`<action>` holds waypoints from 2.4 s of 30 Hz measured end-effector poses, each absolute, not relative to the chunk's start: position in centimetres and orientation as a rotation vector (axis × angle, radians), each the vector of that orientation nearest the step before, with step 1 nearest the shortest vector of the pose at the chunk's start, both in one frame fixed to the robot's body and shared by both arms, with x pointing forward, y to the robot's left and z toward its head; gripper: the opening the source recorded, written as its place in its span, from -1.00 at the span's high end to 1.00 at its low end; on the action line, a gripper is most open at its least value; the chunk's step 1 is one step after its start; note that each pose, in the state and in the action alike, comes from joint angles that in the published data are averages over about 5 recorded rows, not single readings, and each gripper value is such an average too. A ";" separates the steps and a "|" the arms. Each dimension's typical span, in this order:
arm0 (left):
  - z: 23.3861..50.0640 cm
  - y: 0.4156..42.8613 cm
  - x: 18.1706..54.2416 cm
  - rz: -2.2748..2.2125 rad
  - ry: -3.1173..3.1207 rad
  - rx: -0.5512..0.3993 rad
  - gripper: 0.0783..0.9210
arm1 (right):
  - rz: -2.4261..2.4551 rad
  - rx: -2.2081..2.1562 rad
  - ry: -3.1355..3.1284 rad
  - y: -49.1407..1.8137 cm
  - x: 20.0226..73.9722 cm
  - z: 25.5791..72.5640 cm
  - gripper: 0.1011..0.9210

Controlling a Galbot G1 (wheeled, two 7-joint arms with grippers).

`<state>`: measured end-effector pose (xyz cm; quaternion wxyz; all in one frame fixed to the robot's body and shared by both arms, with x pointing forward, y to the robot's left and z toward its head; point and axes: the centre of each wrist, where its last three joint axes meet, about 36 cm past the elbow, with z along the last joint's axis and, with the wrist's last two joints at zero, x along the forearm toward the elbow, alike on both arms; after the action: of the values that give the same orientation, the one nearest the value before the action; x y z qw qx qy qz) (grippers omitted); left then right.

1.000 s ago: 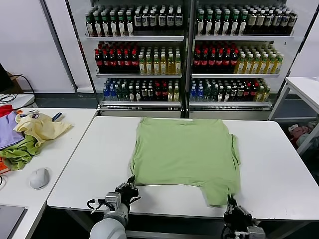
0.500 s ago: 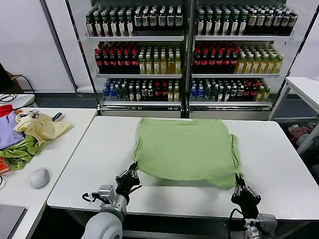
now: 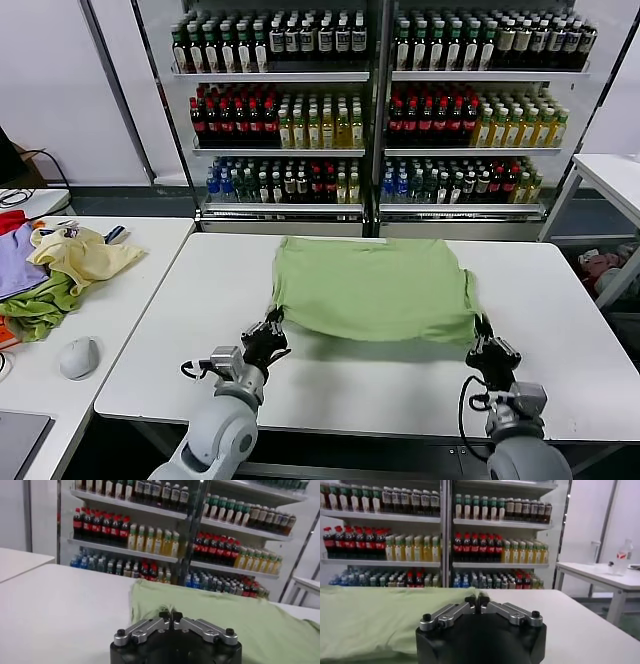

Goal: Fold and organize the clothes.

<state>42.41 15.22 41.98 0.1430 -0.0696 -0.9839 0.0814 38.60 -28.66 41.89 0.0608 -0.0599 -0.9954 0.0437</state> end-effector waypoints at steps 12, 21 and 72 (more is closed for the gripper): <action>40.2 14.0 47.7 0.125 -2.830 -0.152 0.98 | 0.186 -0.176 -2.972 -28.7 42.8 40.3 0.94; 39.0 13.6 49.7 0.026 -2.820 -0.104 0.70 | 0.227 -0.132 -2.937 -28.7 43.4 39.7 0.45; 36.7 15.3 48.0 0.092 -2.674 -0.070 0.92 | 0.087 -0.140 -2.754 -30.5 39.8 38.3 0.97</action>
<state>48.00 15.26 36.72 0.2304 -0.0254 -0.9722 0.0335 39.82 -30.45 38.32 0.1900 -0.0499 -0.9800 0.0311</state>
